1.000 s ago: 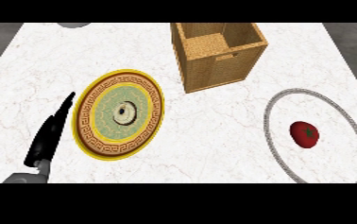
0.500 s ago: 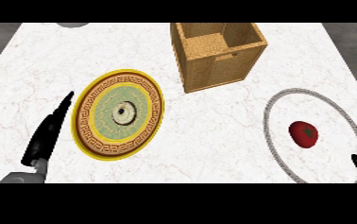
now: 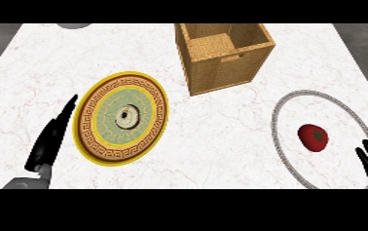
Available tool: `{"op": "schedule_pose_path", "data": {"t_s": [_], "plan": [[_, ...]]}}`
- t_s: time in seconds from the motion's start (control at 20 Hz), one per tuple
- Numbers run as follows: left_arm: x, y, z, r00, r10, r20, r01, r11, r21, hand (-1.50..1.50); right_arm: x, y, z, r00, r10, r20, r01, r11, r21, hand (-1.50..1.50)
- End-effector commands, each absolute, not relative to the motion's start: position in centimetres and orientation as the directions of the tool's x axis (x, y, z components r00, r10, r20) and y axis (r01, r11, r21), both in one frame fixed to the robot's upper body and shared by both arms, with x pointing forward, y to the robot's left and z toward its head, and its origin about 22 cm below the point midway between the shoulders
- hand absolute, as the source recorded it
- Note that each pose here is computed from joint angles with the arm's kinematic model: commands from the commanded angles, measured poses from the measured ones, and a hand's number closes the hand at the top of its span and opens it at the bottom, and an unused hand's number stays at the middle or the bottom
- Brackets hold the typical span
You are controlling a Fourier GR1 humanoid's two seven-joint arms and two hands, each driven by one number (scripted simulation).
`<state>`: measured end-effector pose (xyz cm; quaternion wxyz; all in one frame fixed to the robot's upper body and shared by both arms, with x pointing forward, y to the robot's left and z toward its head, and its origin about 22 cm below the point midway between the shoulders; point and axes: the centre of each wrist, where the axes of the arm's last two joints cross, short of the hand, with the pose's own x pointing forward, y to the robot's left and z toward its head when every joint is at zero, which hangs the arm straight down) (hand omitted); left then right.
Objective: Pick the tomato from the placemat and place it in the basket
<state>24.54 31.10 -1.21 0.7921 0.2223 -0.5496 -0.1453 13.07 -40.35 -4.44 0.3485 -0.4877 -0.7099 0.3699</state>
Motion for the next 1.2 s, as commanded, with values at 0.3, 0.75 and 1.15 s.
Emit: {"op": "schedule_pose_path", "data": {"t_s": [0.3, 0.75, 1.15], "plan": [[24.0, 31.3, -2.0, 0.381, -0.461, 0.802, -0.005, 0.866, 0.5, 0.0, 18.2, -37.0, -6.5, -0.317, 0.925, 0.209, 0.515, 0.353, -0.781, -1.5], [23.9, 30.4, -1.9, 0.387, -0.473, 0.792, -0.006, 0.857, 0.515, 0.0, 19.3, -35.6, -7.9, -0.322, 0.924, 0.208, 0.402, 0.333, -0.853, 1.5], [24.4, 30.6, -2.5, 0.374, -0.479, 0.794, -0.004, 0.856, 0.518, 0.0, 20.7, -34.9, -8.8, -0.434, 0.873, 0.223, 0.307, 0.376, -0.874, 1.5]]}}
